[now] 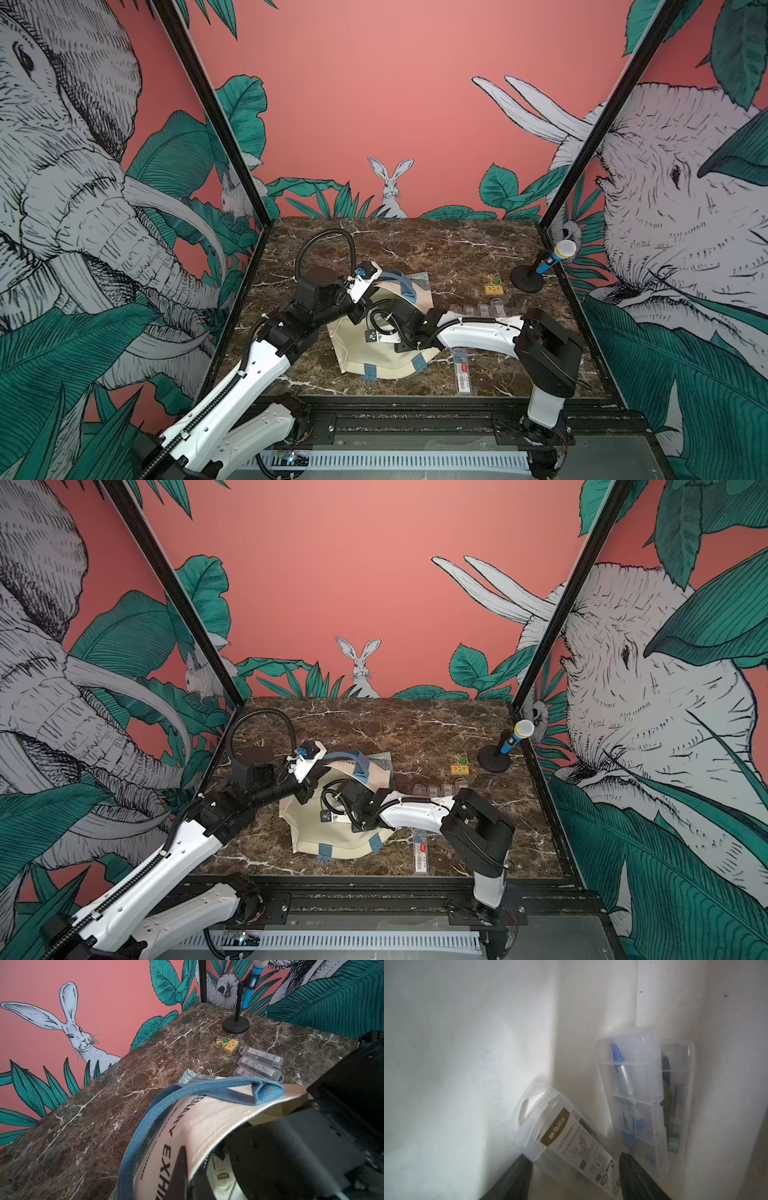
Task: Take out the compass set from the canvas bag
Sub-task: Pick up the compass set from the canvas bag.
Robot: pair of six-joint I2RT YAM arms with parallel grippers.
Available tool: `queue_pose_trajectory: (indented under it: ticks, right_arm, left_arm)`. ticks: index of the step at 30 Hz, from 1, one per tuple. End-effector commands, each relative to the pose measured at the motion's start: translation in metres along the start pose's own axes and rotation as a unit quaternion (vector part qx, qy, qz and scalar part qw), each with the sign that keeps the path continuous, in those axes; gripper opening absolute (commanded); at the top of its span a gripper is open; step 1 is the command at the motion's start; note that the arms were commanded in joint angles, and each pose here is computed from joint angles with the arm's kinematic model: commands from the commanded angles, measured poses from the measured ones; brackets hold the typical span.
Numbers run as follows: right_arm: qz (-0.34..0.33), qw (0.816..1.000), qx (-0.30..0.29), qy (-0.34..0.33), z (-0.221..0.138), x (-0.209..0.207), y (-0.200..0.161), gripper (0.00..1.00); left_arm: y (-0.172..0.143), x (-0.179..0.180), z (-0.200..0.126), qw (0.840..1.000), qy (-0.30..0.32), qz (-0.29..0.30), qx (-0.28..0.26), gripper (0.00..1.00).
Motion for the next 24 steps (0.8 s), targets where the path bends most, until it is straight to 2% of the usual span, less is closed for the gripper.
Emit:
queue_pose_trajectory:
  ticks: [1,5,8,13,17,24]
  right_arm:
    - [0.032,0.999,-0.003,0.003,0.010,-0.004,-0.001,0.67]
    - [0.087,0.996,-0.005,0.006,0.016,-0.010,0.002,0.60]
    - [0.132,0.990,-0.022,0.034,0.017,-0.012,0.010,0.57]
    - [0.206,0.972,-0.059,0.096,0.015,-0.007,0.025,0.51]
    - [0.250,0.959,-0.050,0.124,0.016,-0.004,0.027,0.47]
    - [0.299,0.933,-0.092,0.179,-0.003,-0.013,0.038,0.47]
  left_arm:
    - [0.011,0.000,-0.003,1.000,-0.002,0.008,-0.027,0.00]
    - [0.011,0.000,-0.003,1.000,-0.002,0.008,-0.028,0.00]
    - [0.010,0.000,-0.002,1.000,0.000,0.008,-0.027,0.00]
    - [0.010,0.001,-0.003,1.000,0.002,0.009,-0.027,0.00]
    - [0.010,0.001,-0.003,1.000,0.003,0.010,-0.028,0.00]
    - [0.011,0.001,-0.003,1.000,0.004,0.011,-0.028,0.00]
Point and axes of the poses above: each gripper's point midway between its finger pads, its own z axis out along the fingers, its own x axis along the line the jaws close on, y = z × x, the point moved 8 cm from there along -z, back along the fingers, and after that the axes turned 2 degrees about z, right-handed, at the moved point
